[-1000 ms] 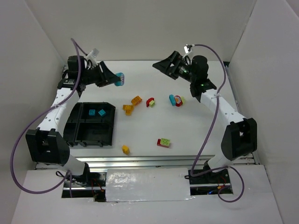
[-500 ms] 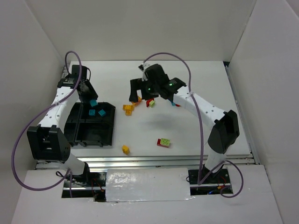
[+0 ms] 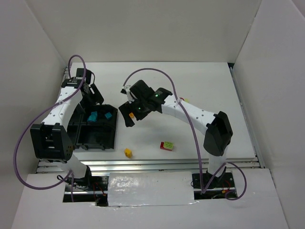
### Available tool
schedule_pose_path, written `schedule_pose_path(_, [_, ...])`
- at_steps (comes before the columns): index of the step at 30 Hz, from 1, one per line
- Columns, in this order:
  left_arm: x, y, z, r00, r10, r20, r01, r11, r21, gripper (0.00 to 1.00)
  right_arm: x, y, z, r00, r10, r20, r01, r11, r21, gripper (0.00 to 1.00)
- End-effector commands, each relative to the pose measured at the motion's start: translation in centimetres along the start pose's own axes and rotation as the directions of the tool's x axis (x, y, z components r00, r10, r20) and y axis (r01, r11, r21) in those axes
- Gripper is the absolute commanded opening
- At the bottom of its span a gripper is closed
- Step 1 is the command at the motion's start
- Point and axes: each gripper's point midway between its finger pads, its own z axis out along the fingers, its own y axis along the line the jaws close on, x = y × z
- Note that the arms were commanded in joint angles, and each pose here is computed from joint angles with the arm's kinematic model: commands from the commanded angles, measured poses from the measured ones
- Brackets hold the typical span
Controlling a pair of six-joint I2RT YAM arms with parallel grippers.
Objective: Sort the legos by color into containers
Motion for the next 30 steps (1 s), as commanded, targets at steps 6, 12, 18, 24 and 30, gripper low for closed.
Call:
schedule_pose_path(6, [-3.1,2.0,-4.9,0.991,-0.071,0.116,0.081,0.993,-0.082,1.0,3.4,4.1,1.6,0.98,-0.158,-0.12,0.152,0.987,-0.06,0.94])
schedule_pose_path(12, [-4.6,2.8,-8.8,0.966,-0.161,0.203,0.174,0.984,-0.049,1.0,4.3,5.3,2.4,0.971,-0.184,-0.153,0.172,0.981,-0.087,0.86])
schedule_pose_path(18, [-5.2,3.0,-10.3,0.957,-0.187,0.223,0.189,0.982,0.013,1.0,6.6,6.6,3.7,0.954,-0.208,-0.215,0.192,0.977,-0.091,0.76])
schedule_pose_path(24, [-4.1,2.6,-9.5,0.969,-0.166,0.183,0.162,0.986,0.037,0.99,7.7,7.6,4.1,0.953,-0.228,-0.2,0.212,0.972,-0.096,0.76])
schedule_pose_path(30, [-3.2,2.2,-8.4,0.976,-0.151,0.159,0.143,0.988,0.059,1.0,8.7,7.6,4.7,0.956,-0.201,-0.214,0.185,0.979,-0.091,0.76])
